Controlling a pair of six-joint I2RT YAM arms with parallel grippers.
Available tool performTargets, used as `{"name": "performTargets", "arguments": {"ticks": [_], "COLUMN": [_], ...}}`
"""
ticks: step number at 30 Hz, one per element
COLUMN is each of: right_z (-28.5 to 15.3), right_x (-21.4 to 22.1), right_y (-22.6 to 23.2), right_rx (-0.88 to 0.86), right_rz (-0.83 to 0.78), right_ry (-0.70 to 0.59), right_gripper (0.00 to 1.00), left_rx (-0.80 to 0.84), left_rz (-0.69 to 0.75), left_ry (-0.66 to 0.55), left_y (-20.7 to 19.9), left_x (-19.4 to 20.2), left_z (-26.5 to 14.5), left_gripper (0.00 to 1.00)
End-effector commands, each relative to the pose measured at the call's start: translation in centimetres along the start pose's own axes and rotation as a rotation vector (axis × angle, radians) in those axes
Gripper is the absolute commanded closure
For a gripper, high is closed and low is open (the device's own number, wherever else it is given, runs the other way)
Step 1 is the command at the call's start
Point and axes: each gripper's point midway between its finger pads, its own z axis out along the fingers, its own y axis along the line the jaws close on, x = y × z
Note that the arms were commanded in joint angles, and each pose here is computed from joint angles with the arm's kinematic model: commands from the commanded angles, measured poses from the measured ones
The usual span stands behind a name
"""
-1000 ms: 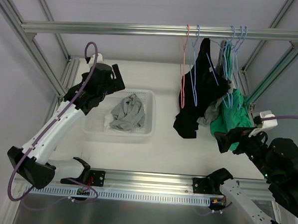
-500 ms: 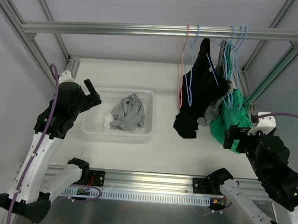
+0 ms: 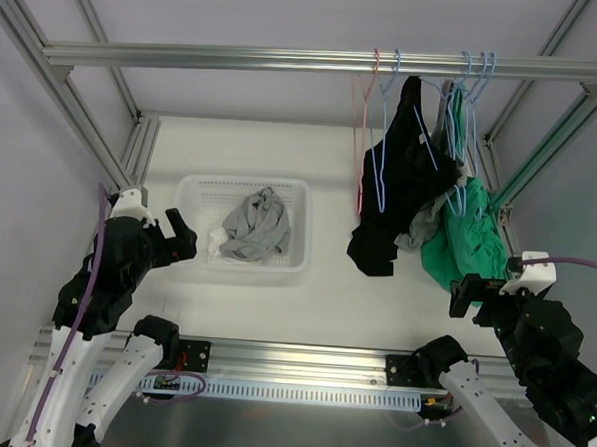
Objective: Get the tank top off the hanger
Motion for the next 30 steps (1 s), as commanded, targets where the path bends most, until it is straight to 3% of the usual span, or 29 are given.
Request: {"name": "performTargets", "arguments": {"ticks": [1,15,30], "right_z": [1.0,2.2,3.2], "right_x": [0.3,0.4,0.8], "right_y": [0.0,-0.3,-0.2], "right_rx": [0.025,0.071,0.087], "right_rz": [0.008,-0.009,-0.044], "right_ry": [0.005,0.021,0.048], "right_gripper": [0.00,0.00,0.00], "left_rx": [-0.011,0.013,0.012], "left_rz": [0.060,0.020,0.017], "left_ry": [0.013,-0.127,-0.134], "left_y": [0.7,1.3,1.4], "left_x": [1.2,0.2,0.3], "left_z": [0.9,-0.7,-0.7], "left_gripper": [0.01,0.01,0.01]}}
